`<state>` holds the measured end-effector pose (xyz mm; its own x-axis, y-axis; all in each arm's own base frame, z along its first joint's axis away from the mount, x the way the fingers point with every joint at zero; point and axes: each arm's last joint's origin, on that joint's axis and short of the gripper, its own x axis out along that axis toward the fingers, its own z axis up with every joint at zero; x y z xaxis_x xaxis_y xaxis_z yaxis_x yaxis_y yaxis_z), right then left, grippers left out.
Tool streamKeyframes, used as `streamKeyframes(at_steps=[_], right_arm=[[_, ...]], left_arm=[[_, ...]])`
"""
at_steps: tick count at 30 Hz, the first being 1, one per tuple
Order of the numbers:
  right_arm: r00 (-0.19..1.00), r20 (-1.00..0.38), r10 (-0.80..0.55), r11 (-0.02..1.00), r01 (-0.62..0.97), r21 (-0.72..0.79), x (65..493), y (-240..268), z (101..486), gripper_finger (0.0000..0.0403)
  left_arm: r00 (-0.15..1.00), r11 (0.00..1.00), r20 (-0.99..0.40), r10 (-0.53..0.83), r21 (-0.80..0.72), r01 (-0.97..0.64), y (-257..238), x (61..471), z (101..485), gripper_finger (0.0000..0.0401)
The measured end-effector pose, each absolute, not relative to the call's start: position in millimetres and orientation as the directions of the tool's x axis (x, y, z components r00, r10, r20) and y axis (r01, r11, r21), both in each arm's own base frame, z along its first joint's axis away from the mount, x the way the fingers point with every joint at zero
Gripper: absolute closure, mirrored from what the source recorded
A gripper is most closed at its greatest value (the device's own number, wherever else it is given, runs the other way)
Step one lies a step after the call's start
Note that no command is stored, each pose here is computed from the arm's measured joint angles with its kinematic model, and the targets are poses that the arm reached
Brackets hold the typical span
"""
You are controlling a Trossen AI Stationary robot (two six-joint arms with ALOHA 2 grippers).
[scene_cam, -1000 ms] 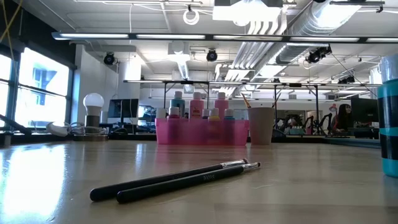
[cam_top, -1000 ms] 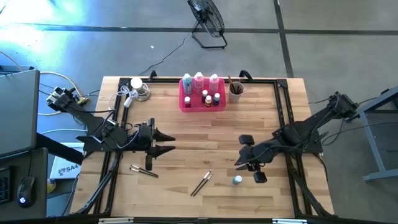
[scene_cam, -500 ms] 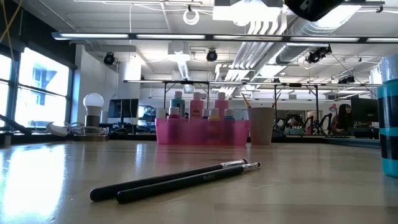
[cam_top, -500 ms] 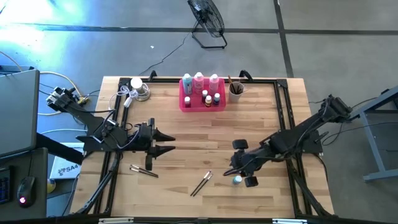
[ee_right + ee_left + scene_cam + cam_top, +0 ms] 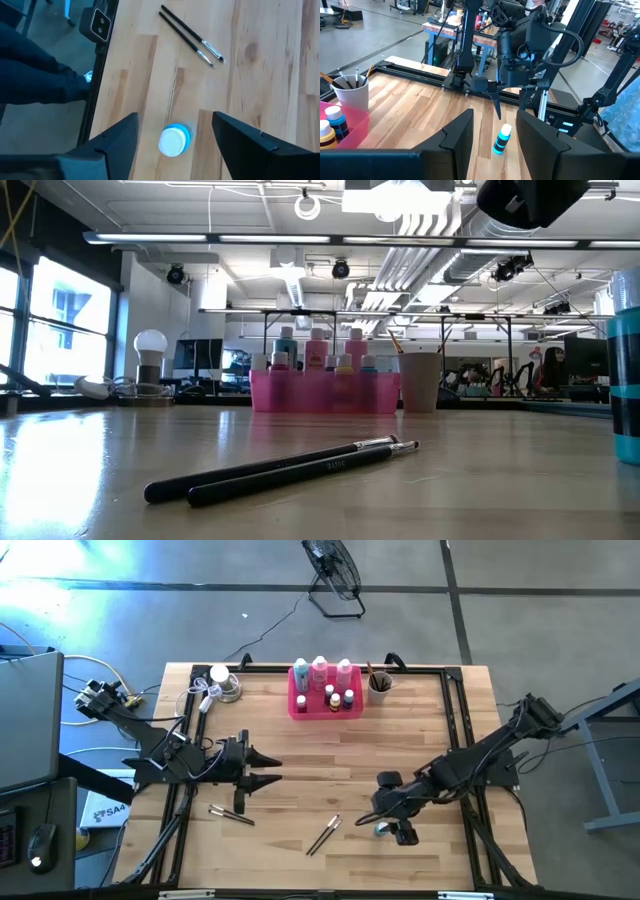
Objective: Pick & Place Paint Supplies
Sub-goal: Put the small blue paint bottle into the pink bin
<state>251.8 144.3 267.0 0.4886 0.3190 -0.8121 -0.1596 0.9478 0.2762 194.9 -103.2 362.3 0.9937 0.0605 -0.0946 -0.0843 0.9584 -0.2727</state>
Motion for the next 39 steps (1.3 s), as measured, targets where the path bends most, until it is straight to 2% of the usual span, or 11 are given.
streamKeyframes(at_steps=[8,15,28,39], right_arm=[[0.48,-0.818,0.317,0.948,-0.176,0.264,248,149,267,0.016],[0.444,-0.858,0.258,0.959,-0.228,0.17,248,157,253,0.016],[0.35,-0.907,0.233,0.955,-0.258,0.146,259,166,225,0.016],[0.318,-0.925,0.21,0.958,-0.255,0.13,256,164,222,0.016]], left_arm=[[0.994,0.958,-0.094,0.061,-0.273,-0.084,-103,195,362,0.0253],[0.994,0.958,-0.095,0.061,-0.273,-0.084,-103,195,362,0.0253],[0.993,0.96,-0.101,0.061,-0.268,-0.086,-103,195,362,0.0253],[0.991,0.963,-0.12,0.062,-0.255,-0.091,-103,195,359,0.0253]])
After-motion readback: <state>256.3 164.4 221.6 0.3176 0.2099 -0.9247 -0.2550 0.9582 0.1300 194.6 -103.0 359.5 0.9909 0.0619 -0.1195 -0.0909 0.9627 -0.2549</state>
